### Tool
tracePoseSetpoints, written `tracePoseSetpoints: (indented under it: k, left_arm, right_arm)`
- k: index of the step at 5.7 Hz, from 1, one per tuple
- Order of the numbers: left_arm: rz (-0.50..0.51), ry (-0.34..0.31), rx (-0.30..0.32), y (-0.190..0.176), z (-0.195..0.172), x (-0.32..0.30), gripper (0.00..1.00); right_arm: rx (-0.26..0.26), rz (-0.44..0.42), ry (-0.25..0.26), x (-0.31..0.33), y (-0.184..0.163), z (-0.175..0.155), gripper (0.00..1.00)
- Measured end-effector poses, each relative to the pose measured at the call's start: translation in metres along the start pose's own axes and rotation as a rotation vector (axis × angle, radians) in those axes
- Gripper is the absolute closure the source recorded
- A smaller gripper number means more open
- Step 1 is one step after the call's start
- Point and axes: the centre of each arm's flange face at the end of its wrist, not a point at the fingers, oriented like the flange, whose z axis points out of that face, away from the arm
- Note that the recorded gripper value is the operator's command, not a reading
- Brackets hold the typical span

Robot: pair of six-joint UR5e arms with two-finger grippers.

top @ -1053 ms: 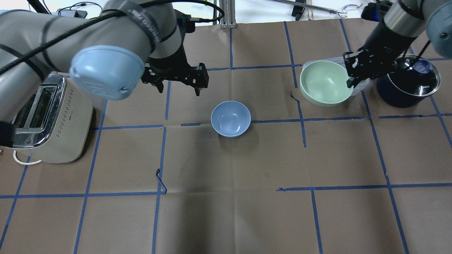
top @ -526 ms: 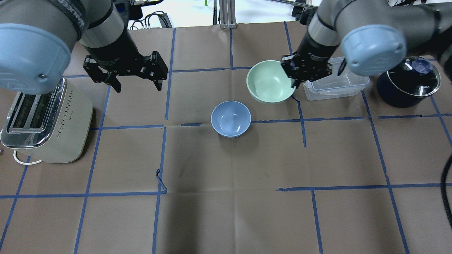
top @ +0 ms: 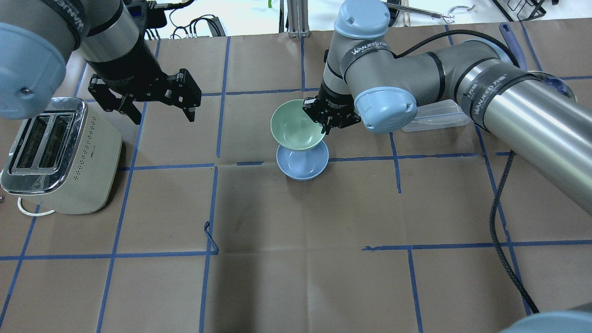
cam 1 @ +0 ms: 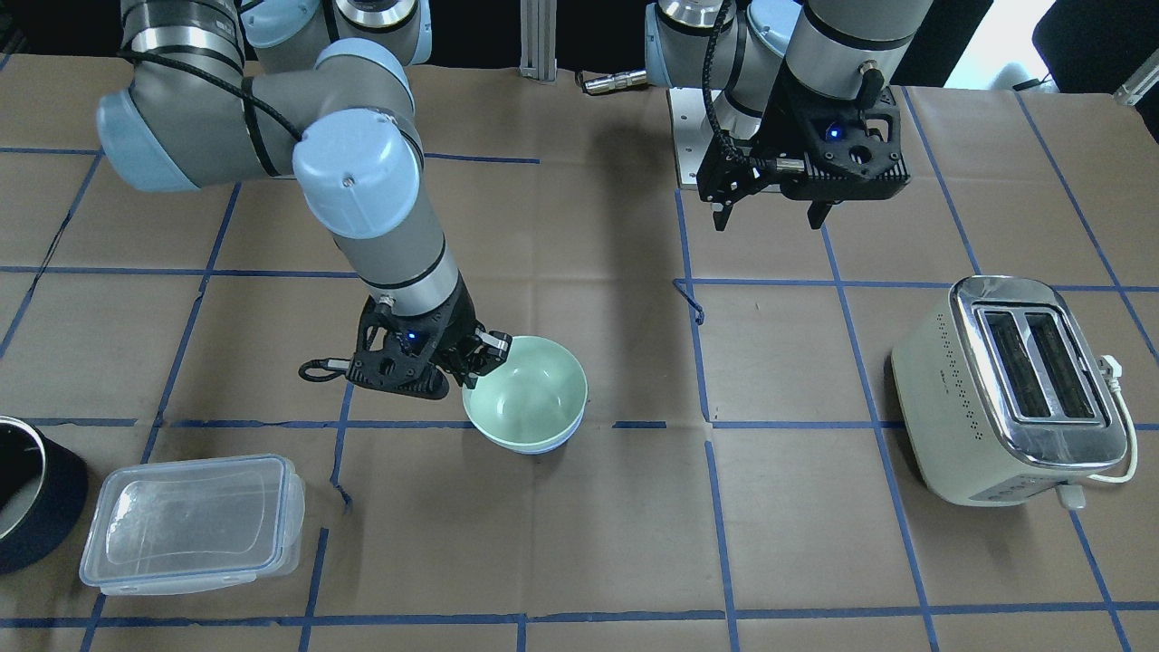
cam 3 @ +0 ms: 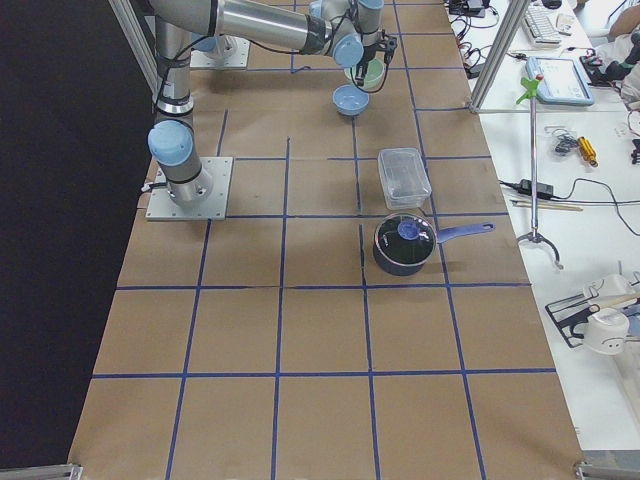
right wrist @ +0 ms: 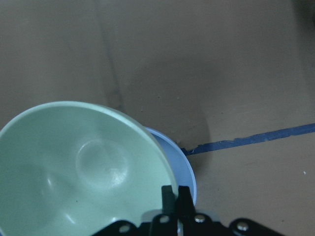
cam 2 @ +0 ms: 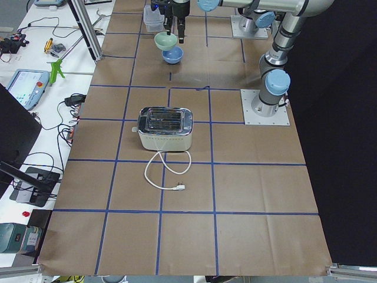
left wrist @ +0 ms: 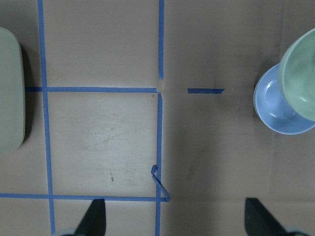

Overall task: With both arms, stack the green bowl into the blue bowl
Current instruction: 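Carry green bowl over blue bowl with right gripper and lower it in, then open the right gripper to release the green bowl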

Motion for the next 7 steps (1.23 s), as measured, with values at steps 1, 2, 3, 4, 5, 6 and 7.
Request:
tracePoseSetpoints:
  k: [1,2,3,4,5,6,7]
  left_arm:
    - [0.023,0.005,0.005,-0.006,0.001,0.0,0.02]
    - [0.044,0.009,0.012,-0.013,0.001,0.0,0.02]
    - [0.052,0.01,0.02,-0.022,-0.002,0.001,0.02]
    - [0.056,0.009,0.028,-0.029,-0.006,0.002,0.02]
    - [0.057,0.006,0.033,-0.031,-0.009,0.002,0.02]
    - [0.058,0.005,0.034,-0.03,-0.009,0.003,0.02]
    - [0.059,0.005,0.033,-0.029,-0.01,0.003,0.02]
  right_arm:
    - [-0.015,-0.001,0.011,0.002,0.001,0.016,0.94]
    - [-0.028,-0.003,0.021,0.006,0.004,0.027,0.94]
    - [-0.038,-0.005,0.026,0.009,0.007,0.033,0.91]
    - [-0.041,-0.005,0.027,0.01,0.008,0.035,0.14]
    - [-0.042,-0.006,0.024,0.009,0.008,0.035,0.0]
    - [-0.035,-0.001,0.016,0.01,0.004,0.029,0.0]
    - [-0.014,0.01,0.005,0.013,-0.004,0.012,0.0]
